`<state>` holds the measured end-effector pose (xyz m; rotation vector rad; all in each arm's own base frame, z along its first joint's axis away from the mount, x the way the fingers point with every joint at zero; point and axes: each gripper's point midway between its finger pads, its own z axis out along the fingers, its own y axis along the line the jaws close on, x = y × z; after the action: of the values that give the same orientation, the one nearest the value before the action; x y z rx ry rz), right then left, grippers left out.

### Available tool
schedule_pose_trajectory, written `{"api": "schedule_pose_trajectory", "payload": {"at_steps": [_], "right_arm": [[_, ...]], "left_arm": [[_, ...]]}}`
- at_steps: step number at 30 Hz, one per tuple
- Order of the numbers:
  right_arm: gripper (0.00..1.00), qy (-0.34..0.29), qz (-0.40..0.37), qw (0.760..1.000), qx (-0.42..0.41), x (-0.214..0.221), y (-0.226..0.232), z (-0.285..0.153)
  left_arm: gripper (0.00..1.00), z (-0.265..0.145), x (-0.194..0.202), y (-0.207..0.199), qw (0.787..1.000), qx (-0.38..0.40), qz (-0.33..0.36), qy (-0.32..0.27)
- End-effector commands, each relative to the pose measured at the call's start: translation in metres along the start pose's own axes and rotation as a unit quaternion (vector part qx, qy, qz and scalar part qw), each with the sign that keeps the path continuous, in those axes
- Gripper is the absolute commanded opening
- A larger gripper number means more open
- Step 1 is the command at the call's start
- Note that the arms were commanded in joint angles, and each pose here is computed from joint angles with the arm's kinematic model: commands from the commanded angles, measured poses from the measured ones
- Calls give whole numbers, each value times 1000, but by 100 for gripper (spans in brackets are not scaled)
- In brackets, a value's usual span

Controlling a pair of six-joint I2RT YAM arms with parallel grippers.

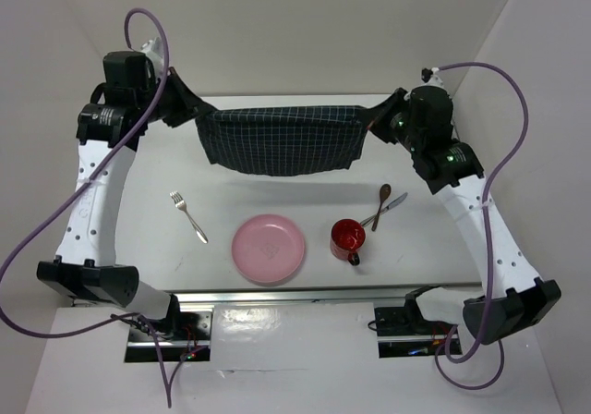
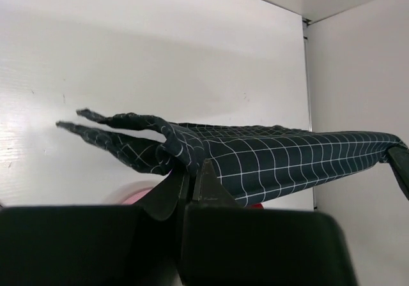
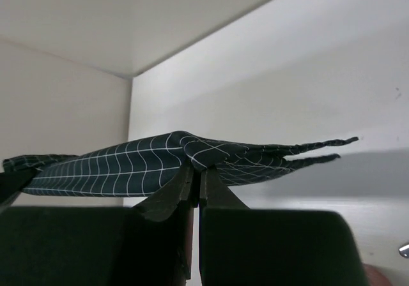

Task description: Set the dinner table for one person

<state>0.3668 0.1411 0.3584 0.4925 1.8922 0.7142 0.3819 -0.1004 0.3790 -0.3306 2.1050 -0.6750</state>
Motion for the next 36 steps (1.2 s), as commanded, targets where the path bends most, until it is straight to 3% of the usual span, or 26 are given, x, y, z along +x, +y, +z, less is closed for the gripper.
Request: {"api": "schedule_pose_trajectory", "payload": {"at_steps": [1,7,17,24,30,31,32,33,34,35,36], "right_arm": [[0,-57,-22,998,34,-35,-7,-21],[0,-55,-59,997,-3,-46,12,4],[0,-57,-78,995,-25,-92,-2,87],[0,-61,-70,995,-27,-101,-14,115],[0,-4,-40,999,11,-42,-63,112],[0,23,-31,999,26,-8,-82,104],[0,23,-31,999,26,-8,-82,104],[0,26,-28,999,22,1,-81,97],[0,50,-18,998,42,26,-103,97],[4,66,-18,997,48,42,-109,95],[24,79,-18,995,53,55,-114,89]], "left_arm": [[0,-22,-18,13,999,-24,13,-34],[0,17,-26,27,999,-38,4,-16],[0,109,-47,41,999,-18,5,32],[0,113,-71,54,1000,-13,0,7],[0,122,2,91,996,-31,-34,77],[0,118,35,108,993,-50,-46,101],[0,118,35,108,992,-51,-51,101],[0,111,62,122,988,-68,-61,122],[0,110,71,126,988,-68,-61,122],[0,107,84,137,985,-88,-65,130],[16,104,113,152,979,-104,-78,160]]}}
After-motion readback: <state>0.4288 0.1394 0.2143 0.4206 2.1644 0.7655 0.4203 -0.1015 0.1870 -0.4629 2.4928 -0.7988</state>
